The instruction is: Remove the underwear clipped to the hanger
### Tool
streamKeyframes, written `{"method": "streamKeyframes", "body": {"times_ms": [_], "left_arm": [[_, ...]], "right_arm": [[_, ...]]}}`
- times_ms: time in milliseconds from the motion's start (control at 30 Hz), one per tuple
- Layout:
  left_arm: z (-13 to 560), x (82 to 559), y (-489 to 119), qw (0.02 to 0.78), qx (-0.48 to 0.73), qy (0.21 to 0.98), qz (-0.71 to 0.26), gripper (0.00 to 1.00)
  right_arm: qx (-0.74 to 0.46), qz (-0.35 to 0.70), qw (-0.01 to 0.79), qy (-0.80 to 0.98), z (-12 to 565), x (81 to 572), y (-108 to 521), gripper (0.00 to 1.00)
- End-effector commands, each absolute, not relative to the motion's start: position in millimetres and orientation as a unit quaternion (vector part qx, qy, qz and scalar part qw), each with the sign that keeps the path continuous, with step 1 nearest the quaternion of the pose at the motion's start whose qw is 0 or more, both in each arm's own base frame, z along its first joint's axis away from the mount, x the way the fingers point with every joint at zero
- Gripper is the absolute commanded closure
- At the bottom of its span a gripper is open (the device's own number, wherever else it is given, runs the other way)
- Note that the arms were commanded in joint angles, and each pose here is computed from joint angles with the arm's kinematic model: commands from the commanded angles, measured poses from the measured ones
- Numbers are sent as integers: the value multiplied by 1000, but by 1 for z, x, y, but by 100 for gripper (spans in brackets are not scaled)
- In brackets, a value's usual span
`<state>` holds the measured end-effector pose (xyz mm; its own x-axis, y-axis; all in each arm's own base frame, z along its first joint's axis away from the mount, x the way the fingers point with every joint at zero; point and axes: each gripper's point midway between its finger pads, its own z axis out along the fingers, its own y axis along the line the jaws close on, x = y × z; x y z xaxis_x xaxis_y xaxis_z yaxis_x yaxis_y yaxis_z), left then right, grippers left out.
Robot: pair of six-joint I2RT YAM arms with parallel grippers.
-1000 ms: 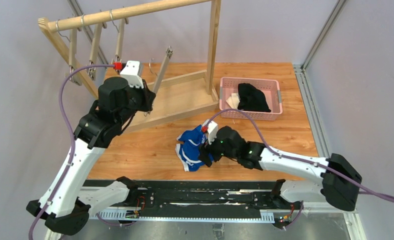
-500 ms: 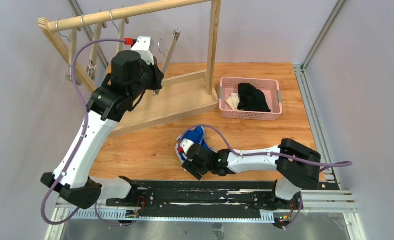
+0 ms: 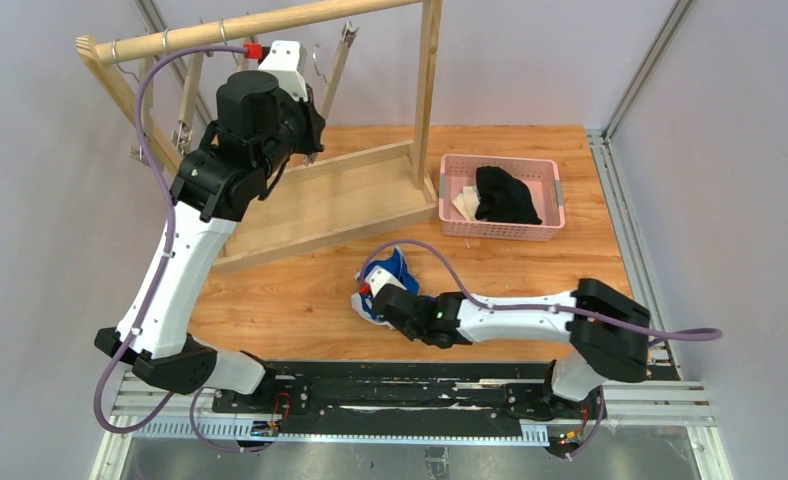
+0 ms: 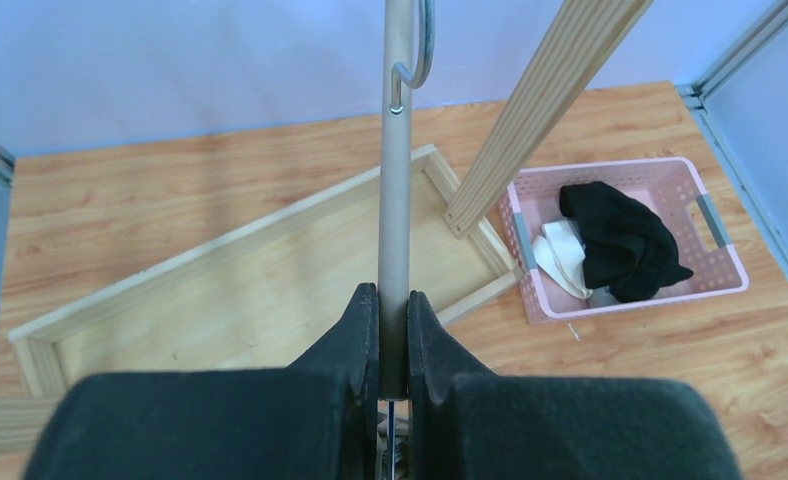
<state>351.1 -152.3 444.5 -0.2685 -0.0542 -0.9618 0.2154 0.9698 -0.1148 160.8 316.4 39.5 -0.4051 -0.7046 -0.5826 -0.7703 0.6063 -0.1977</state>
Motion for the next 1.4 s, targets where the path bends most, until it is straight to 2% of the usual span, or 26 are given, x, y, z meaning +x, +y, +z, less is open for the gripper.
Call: {"method": "streamKeyframes", "body": {"times_ms": [0,333,633,867,1367], "left_arm": [[464,355,-143,620,52,778,-88,100],[483,361,-133,630,37,771,-90,100],[491,358,-133,640,30,759,-111,100],[503,350,-130,656,27,744,-119,100],[535,358,-119,692,7,714,-101,100]], "right_arm": [[-399,-3,406,822,101,186,290,100],[-276,-36,573,771,254,234,213,99],[-160,-80,657,732,330,268,130,99],[-121,-128,652,738,338,305,93,100],[-26,-116,618,777,286,387,28,99]]}}
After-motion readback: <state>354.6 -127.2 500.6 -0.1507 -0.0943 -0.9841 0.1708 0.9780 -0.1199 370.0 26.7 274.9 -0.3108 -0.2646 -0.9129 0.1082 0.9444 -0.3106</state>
